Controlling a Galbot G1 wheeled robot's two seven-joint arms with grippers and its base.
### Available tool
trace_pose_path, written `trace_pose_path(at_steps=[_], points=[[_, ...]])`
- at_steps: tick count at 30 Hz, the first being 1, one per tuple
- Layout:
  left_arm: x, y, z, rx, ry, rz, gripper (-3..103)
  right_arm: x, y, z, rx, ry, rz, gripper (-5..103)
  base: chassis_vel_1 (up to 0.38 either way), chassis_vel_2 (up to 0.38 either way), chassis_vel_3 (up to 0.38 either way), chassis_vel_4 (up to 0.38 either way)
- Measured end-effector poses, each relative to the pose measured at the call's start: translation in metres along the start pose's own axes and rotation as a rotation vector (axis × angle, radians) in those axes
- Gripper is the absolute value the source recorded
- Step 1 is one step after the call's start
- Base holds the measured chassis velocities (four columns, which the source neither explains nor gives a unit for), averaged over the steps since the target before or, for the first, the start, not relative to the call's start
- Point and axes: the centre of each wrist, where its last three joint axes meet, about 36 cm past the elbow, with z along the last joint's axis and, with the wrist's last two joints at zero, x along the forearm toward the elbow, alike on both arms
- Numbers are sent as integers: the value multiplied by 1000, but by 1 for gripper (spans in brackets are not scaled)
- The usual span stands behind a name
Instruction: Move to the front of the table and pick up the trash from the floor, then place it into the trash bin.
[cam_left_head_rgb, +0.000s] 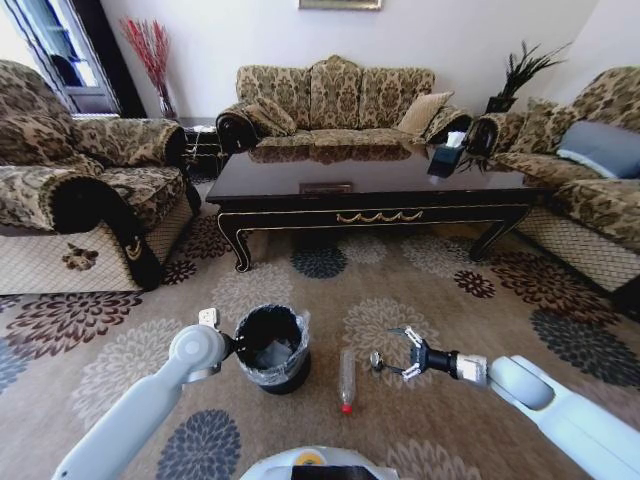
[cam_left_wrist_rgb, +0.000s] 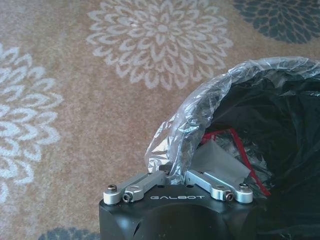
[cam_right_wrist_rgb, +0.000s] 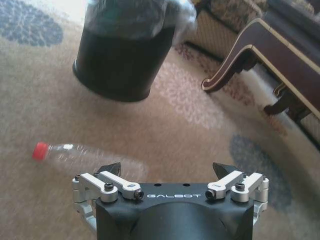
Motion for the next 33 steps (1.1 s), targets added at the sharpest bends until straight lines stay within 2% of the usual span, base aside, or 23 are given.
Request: trace_pose_path(at_steps=[3, 4, 6, 8, 9, 12, 14, 17, 19, 20, 22, 23, 25, 27, 28, 30, 31, 33], points=[[1, 6, -2, 10, -7, -14, 0, -18, 20, 24, -117, 9, -2, 100, 0, 0, 0, 0], [1, 6, -2, 10, -7, -14, 0, -18, 20, 24, -117, 9, -2, 100, 0, 0, 0, 0], [3, 7, 0, 6, -9, -17, 0, -38, 32, 32, -239, -6, 25, 100, 0, 0, 0, 0], [6, 8, 2, 3, -10, -17, 0, -57, 39, 35, -329, -22, 50, 100, 0, 0, 0, 0], [6, 8, 2, 3, -10, -17, 0, -57, 39, 35, -329, -22, 50, 100, 0, 0, 0, 0], [12, 11, 4, -1, -19, -22, 0, -91, 42, 40, -450, -61, 102, 100, 0, 0, 0, 0], [13, 11, 4, -1, -21, -24, 0, -96, 41, 41, -470, -67, 114, 100, 0, 0, 0, 0], [17, 14, 6, -3, -25, -30, 0, -116, 36, 47, -588, -80, 212, 100, 0, 0, 0, 0], [17, 14, 6, -3, -25, -30, 0, -117, 36, 48, -610, -80, 231, 100, 0, 0, 0, 0], [18, 15, 5, -4, -26, -29, 0, -121, 36, 50, -676, -76, 289, 100, 0, 0, 0, 0], [19, 15, 3, -4, -27, -29, 0, -123, 38, 51, -759, -66, 364, 100, 0, 0, 0, 0], [19, 15, 3, -4, -27, -29, 0, -123, 38, 51, -759, -66, 364, 100, 0, 0, 0, 0], [18, 16, -1, 0, -29, -30, 0, -121, 50, 52, -833, -41, 413, 100, 0, 0, 0, 0], [18, 17, -4, 2, -31, -29, 0, -120, 63, 53, -881, -13, 443, 100, 0, 0, 0, 0], [18, 17, -4, 2, -31, -29, 0, -120, 63, 53, -881, -13, 443, 100, 0, 0, 0, 0], [18, 17, -4, -5, -27, -29, 0, -117, 81, 53, -971, 33, 478, 102, 0, 0, 0, 0], [18, 17, -4, -9, -25, -33, 0, -116, 87, 52, -1001, 46, 481, 100, 0, 0, 0, 0], [18, 17, -4, -11, -25, -34, 0, -115, 91, 52, -1017, 53, 480, 100, 0, 0, 0, 0]])
